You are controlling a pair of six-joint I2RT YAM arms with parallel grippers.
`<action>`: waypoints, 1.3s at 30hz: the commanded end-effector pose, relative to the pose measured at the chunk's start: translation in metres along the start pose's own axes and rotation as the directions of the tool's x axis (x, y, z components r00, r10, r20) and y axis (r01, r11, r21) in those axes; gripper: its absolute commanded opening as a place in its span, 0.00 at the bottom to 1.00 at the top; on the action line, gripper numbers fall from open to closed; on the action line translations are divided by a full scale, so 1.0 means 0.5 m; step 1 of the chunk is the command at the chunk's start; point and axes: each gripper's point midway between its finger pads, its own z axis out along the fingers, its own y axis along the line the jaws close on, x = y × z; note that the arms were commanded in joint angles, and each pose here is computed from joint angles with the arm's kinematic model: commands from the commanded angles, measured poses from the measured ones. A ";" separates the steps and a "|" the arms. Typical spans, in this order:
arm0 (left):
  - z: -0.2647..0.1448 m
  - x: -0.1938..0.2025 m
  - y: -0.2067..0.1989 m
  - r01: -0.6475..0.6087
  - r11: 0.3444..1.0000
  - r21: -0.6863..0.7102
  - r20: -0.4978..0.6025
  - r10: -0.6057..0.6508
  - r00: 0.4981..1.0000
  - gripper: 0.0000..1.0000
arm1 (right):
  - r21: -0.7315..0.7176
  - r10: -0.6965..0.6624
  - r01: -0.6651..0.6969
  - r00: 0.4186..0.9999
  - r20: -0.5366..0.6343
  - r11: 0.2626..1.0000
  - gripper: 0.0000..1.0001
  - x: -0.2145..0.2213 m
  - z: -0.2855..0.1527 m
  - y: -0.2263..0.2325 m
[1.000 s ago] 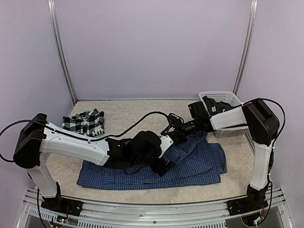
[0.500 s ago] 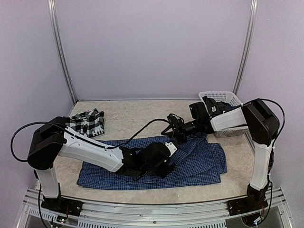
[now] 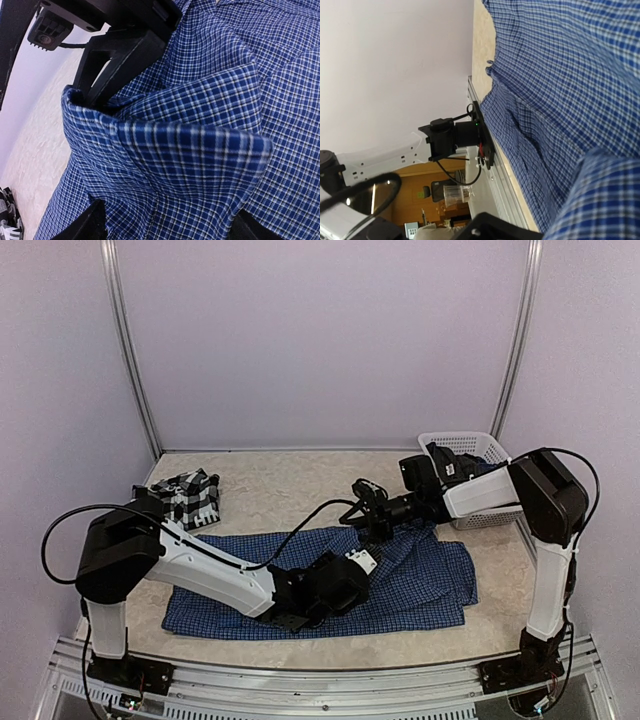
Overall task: Fold and stack the long sleeve shirts
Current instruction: Smooth out the rectangle-folded shirt at the center of the board.
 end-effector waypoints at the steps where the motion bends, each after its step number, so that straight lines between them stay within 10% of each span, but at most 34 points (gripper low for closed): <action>1: 0.004 -0.027 0.015 0.015 0.997 -0.074 0.038 -0.012 0.999 0.67 | -0.013 0.000 0.000 1.000 -0.003 1.000 0.50 0.002 -0.008 -0.008; 16: -0.030 -0.055 0.044 0.055 0.998 -0.037 0.072 -0.052 0.996 0.00 | -0.002 -0.011 0.011 1.000 0.000 1.000 0.51 0.002 -0.012 -0.012; 39: -0.114 -0.194 0.257 0.386 0.877 0.287 0.126 -0.434 0.892 0.00 | 0.305 -0.267 0.203 0.946 0.185 0.930 0.71 0.001 -0.207 0.095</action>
